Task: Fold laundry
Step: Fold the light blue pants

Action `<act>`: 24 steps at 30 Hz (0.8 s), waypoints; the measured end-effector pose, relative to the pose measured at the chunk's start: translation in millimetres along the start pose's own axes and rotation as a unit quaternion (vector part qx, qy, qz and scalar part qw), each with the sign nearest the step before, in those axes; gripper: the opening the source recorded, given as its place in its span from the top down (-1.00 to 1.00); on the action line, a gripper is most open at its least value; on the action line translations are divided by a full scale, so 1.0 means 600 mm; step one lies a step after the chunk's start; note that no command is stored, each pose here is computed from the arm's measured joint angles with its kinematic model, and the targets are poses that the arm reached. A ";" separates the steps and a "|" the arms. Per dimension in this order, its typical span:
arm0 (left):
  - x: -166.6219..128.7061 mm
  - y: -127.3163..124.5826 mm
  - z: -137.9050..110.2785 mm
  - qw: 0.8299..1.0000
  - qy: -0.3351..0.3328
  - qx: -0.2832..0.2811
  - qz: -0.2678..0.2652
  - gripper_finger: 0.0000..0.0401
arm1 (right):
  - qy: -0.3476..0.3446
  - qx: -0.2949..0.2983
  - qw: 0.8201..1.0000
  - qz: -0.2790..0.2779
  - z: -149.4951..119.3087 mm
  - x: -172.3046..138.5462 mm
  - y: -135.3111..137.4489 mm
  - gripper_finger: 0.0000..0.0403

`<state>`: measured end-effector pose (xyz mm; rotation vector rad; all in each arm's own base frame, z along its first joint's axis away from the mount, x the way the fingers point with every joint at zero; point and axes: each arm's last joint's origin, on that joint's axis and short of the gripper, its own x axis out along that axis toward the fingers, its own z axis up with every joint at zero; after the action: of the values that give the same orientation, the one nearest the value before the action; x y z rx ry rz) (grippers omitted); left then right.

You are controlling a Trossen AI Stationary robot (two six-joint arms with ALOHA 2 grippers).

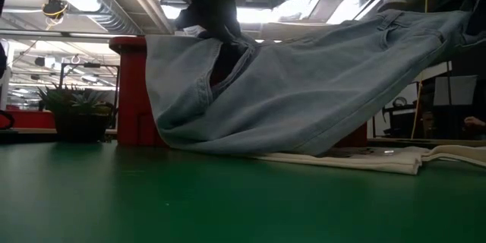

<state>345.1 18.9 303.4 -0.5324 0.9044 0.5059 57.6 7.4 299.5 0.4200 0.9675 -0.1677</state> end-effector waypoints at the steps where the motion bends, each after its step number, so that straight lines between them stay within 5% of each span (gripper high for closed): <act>1: -0.001 0.000 0.000 1.000 0.001 0.000 0.000 0.44 | 0.000 0.000 1.000 0.000 0.000 0.000 0.000 0.92; 11: -0.064 0.029 0.006 1.000 -0.023 -0.016 -0.002 0.44 | -0.001 0.001 1.000 -0.001 0.000 0.000 0.000 0.92; 24: -0.082 0.073 -0.001 0.993 -0.017 -0.016 0.118 0.44 | -0.002 0.001 1.000 -0.001 0.000 0.000 0.000 0.92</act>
<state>292.1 42.4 334.6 -0.4473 0.9328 0.7435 57.7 7.2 299.5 0.4200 0.9646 -0.1715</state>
